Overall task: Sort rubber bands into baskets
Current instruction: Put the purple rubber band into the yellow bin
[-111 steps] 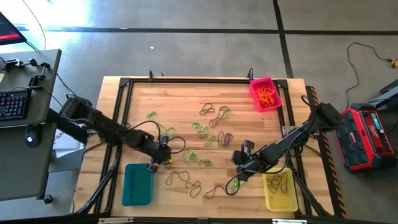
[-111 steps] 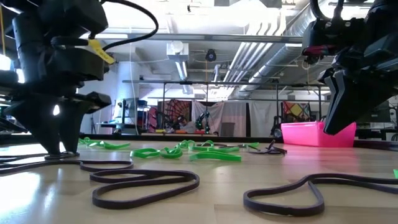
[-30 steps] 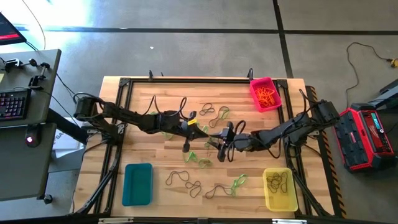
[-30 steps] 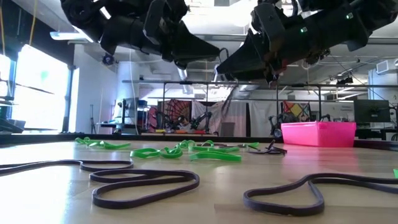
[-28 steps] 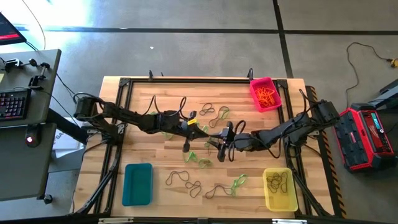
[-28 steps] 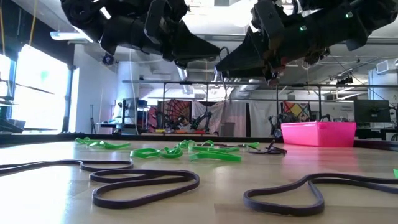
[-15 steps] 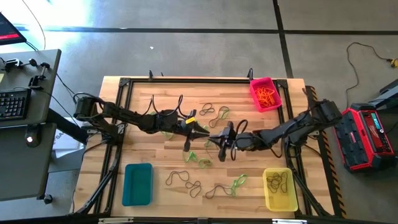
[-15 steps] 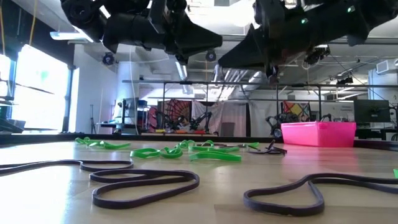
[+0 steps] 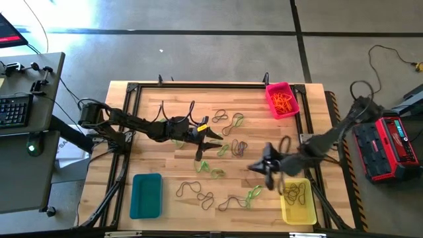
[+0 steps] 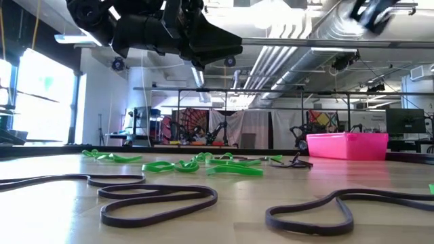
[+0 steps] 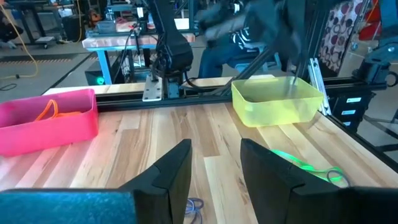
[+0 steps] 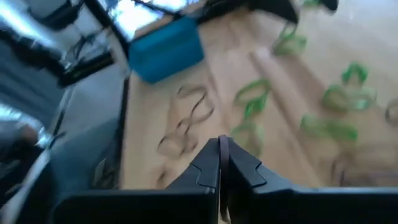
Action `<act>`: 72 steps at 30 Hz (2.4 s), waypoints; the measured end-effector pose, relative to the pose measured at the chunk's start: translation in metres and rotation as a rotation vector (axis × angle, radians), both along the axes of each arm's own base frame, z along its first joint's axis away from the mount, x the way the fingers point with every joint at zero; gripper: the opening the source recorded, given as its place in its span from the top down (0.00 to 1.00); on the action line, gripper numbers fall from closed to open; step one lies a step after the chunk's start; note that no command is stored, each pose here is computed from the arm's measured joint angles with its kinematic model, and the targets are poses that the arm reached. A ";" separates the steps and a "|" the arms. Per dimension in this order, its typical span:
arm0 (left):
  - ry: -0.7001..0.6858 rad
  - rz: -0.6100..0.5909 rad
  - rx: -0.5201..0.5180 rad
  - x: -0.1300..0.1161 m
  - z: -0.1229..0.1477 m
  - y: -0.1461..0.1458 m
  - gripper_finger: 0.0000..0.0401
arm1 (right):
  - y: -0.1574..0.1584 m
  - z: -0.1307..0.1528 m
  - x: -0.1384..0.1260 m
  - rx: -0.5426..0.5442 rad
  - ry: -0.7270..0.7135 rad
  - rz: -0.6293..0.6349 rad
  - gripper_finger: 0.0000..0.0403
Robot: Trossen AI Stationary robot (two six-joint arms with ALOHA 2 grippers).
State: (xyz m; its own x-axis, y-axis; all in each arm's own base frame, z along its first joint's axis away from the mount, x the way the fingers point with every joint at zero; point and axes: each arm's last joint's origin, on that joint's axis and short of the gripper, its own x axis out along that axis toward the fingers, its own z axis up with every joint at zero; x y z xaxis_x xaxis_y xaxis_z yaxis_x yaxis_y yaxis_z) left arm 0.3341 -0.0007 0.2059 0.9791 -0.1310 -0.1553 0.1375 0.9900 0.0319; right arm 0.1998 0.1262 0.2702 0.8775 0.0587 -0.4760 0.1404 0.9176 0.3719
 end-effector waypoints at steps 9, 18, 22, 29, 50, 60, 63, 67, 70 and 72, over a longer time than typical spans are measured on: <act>0.052 -0.001 0.001 -0.001 -0.005 0.000 0.67 | 0.029 0.047 -0.064 0.223 0.371 -0.069 1.00; 0.096 -0.039 -0.005 -0.003 -0.008 -0.004 0.67 | 0.047 0.004 -0.094 0.395 0.801 -0.316 1.00; 0.120 -0.090 0.007 -0.008 -0.003 -0.009 0.67 | 0.055 -0.017 -0.099 0.437 0.877 -0.354 1.00; 0.278 -0.188 0.123 -0.026 -0.003 -0.028 0.74 | 0.057 -0.041 -0.104 0.392 1.056 -0.423 1.00; 0.306 -0.228 0.128 -0.034 0.002 -0.039 0.99 | 0.050 -0.041 -0.097 0.238 0.851 -0.391 0.66; 0.280 0.067 0.090 -0.035 -0.010 0.012 1.00 | 0.028 -0.039 -0.066 0.052 0.640 -0.377 0.66; 0.304 0.158 0.055 -0.028 -0.007 0.035 1.00 | 0.017 -0.038 -0.054 -0.001 0.618 -0.394 0.66; 0.393 0.217 0.047 -0.015 -0.008 0.061 1.00 | 0.004 -0.037 -0.039 -0.077 0.568 -0.409 0.66; 0.469 0.242 0.055 -0.006 -0.016 0.077 0.96 | -0.004 -0.035 -0.028 -0.138 0.516 -0.403 0.66; 0.502 0.254 0.060 0.000 -0.022 0.086 0.93 | -0.008 -0.034 -0.021 -0.165 0.485 -0.394 0.66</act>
State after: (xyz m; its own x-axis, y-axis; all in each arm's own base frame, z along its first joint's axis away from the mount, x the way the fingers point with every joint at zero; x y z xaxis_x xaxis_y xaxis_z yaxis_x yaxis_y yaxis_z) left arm 0.3340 0.0853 0.1840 0.7831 0.1224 -0.6097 -0.0920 0.9925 0.0811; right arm 0.1788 0.1180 0.2361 0.5011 -0.3318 -0.7993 0.5951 0.8026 0.0399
